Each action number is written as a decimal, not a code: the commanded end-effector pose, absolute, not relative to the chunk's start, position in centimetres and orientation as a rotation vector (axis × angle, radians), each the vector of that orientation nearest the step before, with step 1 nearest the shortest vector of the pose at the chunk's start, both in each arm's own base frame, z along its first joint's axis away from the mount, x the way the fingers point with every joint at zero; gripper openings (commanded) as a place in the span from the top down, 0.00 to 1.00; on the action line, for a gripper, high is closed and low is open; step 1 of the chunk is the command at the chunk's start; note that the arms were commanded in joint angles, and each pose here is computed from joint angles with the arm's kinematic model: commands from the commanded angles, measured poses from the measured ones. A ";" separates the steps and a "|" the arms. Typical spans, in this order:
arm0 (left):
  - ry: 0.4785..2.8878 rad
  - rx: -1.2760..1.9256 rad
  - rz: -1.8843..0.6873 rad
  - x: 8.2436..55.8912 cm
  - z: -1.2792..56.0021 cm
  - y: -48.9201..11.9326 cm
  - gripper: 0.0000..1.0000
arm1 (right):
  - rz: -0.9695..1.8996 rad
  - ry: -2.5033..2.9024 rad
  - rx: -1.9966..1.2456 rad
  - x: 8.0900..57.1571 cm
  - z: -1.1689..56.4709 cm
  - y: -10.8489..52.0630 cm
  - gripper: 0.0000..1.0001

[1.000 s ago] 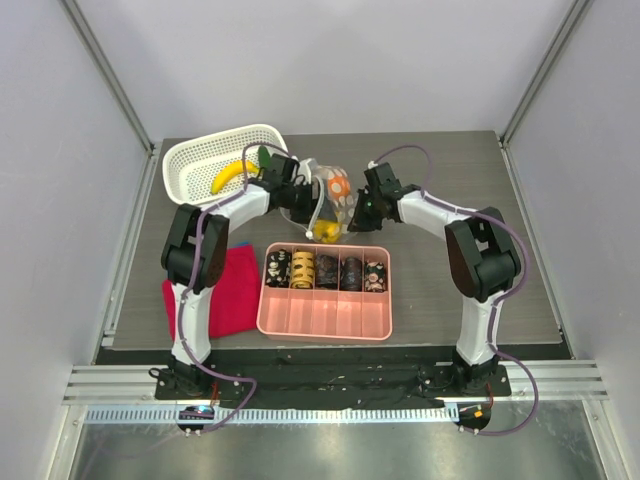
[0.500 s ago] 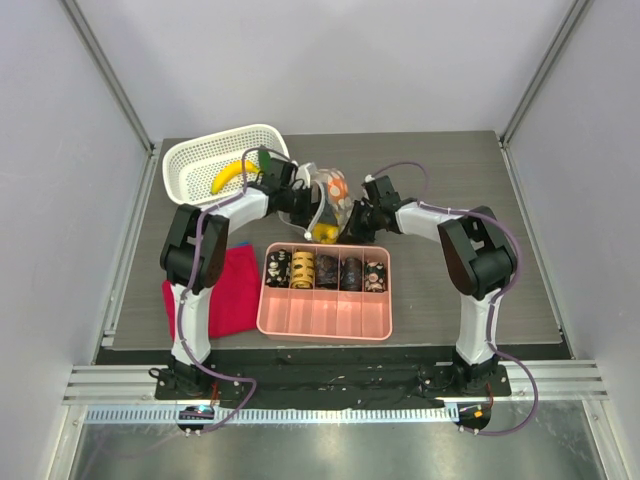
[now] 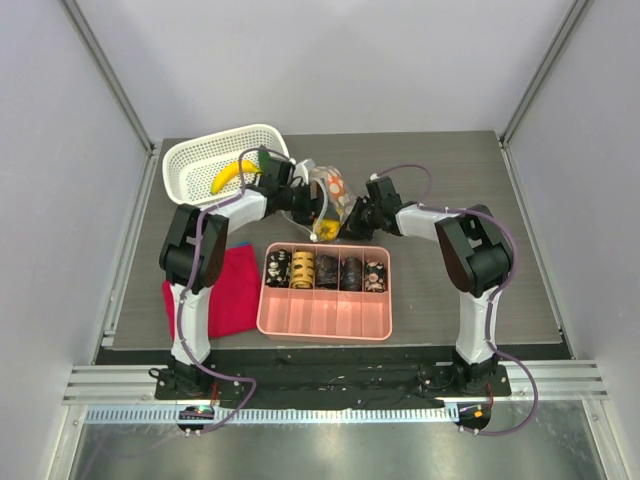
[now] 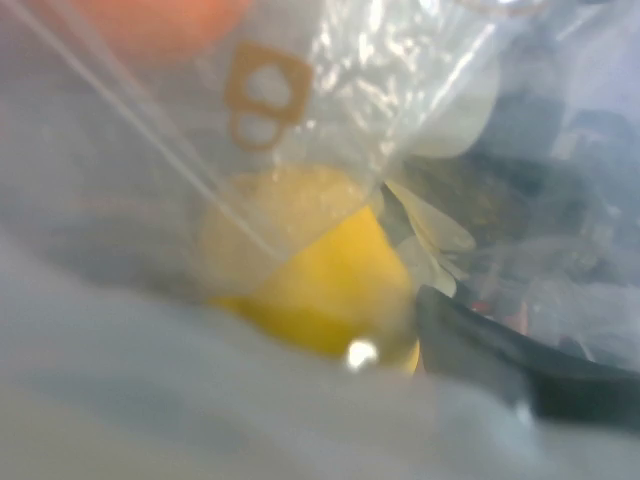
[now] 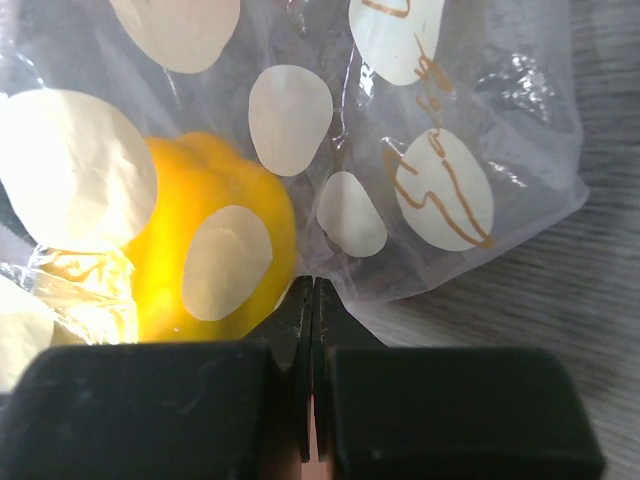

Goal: Open the zip-top bag and remove the fake food

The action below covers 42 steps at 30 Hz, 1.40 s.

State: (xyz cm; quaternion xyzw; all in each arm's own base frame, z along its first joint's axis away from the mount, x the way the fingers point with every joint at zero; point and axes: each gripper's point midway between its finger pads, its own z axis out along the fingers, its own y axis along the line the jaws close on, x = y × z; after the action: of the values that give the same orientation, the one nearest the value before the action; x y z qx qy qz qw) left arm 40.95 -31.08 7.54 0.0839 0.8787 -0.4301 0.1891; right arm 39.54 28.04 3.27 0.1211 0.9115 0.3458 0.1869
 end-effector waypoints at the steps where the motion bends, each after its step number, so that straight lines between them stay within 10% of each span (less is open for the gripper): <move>1: 2.420 0.301 -1.413 39.1 8.8 -34.1 0.20 | 1.124 2.382 0.267 42.3 7.6 30.6 0.99; 7: 2.385 0.306 -1.457 39.2 9.0 -35.0 0.18 | 1.137 2.381 0.267 42.5 7.5 31.0 0.99; 11: 2.374 0.273 -1.387 39.9 9.3 -34.6 0.57 | 1.089 2.382 0.252 42.4 7.6 30.5 0.98; 20: 2.282 0.267 -1.297 41.2 13.4 -33.6 1.00 | 0.949 2.396 0.286 42.1 6.9 27.1 0.99; 35: 2.233 0.266 -1.210 40.5 18.5 -32.1 1.00 | 0.691 2.324 0.230 42.5 12.0 20.6 0.98; 42: 2.213 0.239 -1.221 40.8 19.0 -32.2 1.00 | 0.610 2.196 0.077 41.6 19.1 19.4 0.50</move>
State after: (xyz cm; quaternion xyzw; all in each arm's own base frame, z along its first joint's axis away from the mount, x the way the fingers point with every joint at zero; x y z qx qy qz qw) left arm 40.71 -32.11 16.24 0.0871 0.8465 -0.4499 0.2711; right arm 41.20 20.16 12.32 0.0729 0.9016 0.2598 0.3381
